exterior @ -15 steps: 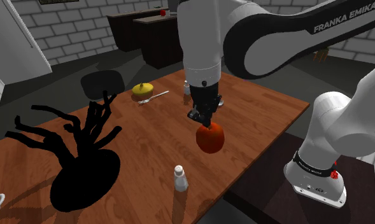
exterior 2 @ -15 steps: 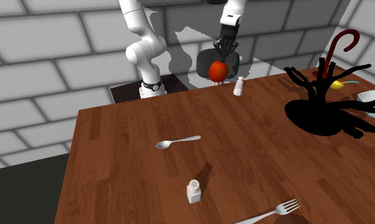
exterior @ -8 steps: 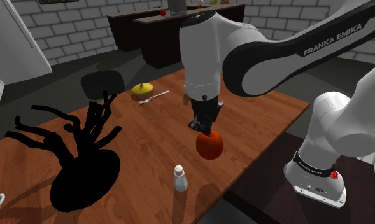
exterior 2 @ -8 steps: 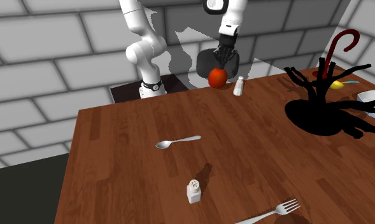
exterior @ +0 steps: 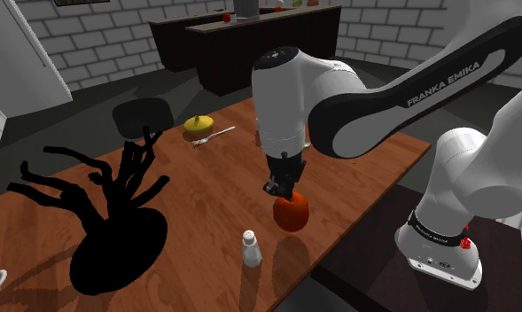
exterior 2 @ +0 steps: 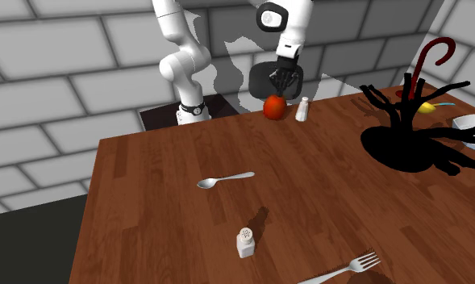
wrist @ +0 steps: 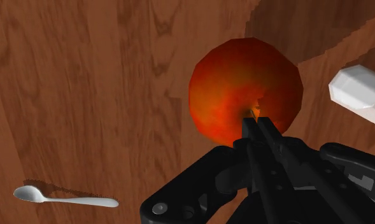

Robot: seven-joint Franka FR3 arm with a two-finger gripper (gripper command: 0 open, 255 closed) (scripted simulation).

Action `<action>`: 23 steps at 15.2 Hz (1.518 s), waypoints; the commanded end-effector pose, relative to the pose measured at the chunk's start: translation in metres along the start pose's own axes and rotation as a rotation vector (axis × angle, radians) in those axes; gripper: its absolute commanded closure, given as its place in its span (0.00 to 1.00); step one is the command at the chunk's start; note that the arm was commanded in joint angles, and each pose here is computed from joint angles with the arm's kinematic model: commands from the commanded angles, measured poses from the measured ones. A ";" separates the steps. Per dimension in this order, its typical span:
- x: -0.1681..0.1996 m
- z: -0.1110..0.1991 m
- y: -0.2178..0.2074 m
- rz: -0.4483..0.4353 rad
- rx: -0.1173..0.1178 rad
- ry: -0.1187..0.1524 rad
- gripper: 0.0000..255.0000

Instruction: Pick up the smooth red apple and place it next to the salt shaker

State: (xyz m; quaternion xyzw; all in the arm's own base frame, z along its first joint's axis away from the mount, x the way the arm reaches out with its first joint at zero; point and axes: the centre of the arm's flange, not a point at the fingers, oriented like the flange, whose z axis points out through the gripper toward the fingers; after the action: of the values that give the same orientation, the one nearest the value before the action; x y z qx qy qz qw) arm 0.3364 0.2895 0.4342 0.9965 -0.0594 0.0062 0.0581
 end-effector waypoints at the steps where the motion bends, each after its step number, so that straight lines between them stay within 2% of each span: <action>1: 0.000 0.011 0.000 0.000 0.000 0.001 1.00; 3: 0.000 0.021 -0.001 0.000 0.000 0.001 1.00; 11: 0.000 0.021 -0.001 0.000 0.000 0.001 1.00; 12: 0.000 0.021 -0.001 0.000 0.000 0.001 0.00; 17: 0.000 0.021 -0.001 0.000 0.000 0.001 0.00; 21: 0.000 -0.029 -0.001 0.000 0.000 0.001 0.00; 23: 0.000 -0.029 -0.001 0.000 0.000 0.000 0.00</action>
State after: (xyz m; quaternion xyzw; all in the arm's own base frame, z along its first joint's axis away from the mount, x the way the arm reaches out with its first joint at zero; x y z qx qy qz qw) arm 0.3366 0.2944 0.4603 0.9966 -0.0592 0.0069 0.0576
